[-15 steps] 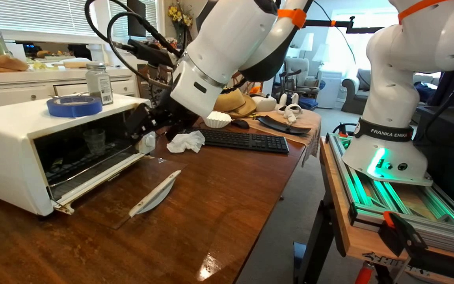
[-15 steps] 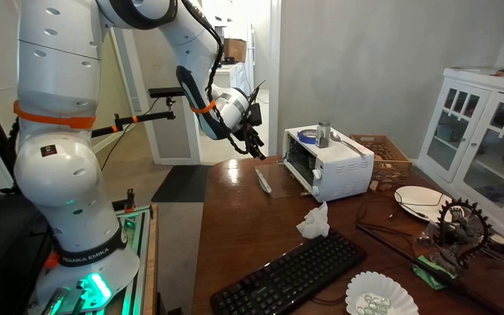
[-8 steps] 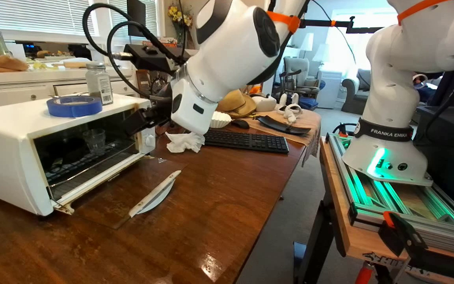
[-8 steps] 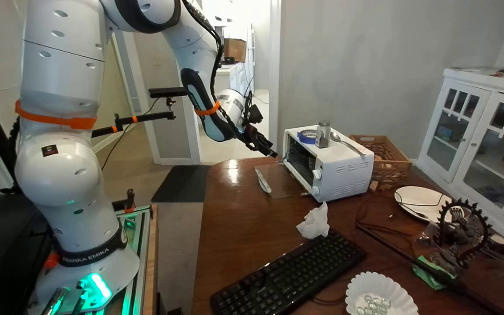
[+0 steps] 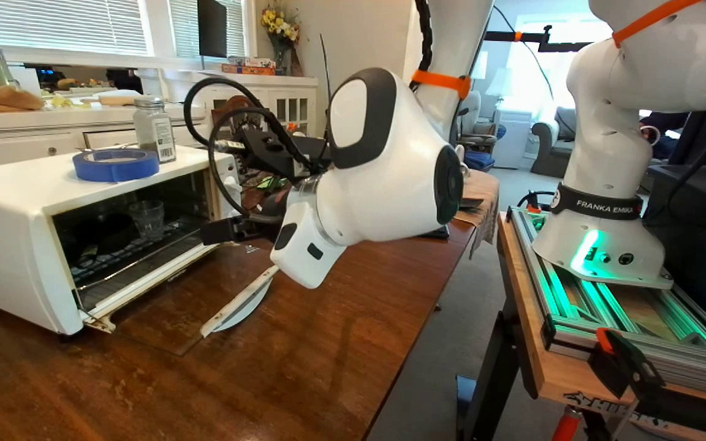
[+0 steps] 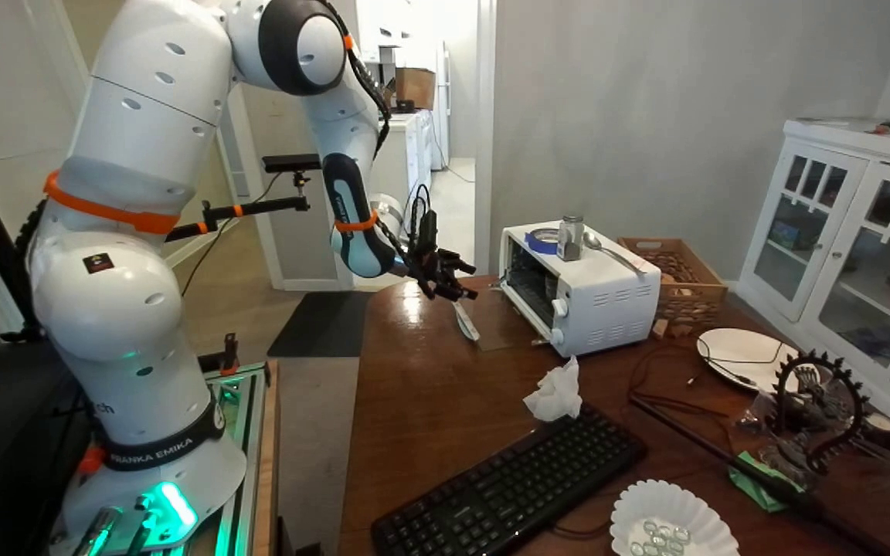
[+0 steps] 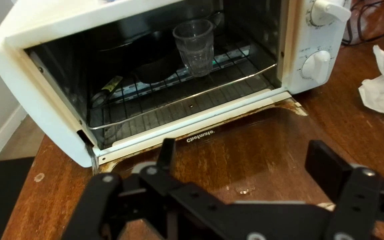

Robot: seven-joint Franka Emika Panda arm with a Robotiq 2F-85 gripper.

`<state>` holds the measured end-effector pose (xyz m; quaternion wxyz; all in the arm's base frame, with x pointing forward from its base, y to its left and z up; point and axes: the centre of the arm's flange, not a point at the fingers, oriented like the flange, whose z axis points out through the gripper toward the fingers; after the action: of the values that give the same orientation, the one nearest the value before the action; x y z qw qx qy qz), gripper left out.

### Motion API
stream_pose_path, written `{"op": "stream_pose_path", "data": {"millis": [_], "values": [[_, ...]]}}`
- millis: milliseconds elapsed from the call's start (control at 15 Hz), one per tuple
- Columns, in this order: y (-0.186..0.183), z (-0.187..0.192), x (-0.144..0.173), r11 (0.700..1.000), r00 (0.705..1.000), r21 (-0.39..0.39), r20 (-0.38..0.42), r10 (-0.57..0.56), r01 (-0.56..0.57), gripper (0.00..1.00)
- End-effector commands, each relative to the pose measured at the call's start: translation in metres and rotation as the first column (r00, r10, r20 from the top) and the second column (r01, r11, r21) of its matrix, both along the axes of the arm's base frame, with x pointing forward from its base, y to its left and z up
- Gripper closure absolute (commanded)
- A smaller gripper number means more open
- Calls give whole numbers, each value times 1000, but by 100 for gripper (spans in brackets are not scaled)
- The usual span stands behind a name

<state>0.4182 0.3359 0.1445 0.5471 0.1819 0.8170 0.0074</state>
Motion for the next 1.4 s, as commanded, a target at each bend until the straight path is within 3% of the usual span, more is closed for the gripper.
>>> {"op": "stream_pose_path", "data": {"millis": [0, 333, 733, 1067, 1333], "values": [[1, -35, 5, 998, 996, 35, 67, -57, 55, 0], [11, -39, 31, 999, 995, -8, 98, -32, 33, 0], [11, -30, 27, 999, 995, 6, 89, -45, 45, 0], [4, -27, 49, 998, 977, -46, 211, -40, 50, 0], [11, -30, 62, 998, 976, -53, 218, -15, 27, 0]]}}
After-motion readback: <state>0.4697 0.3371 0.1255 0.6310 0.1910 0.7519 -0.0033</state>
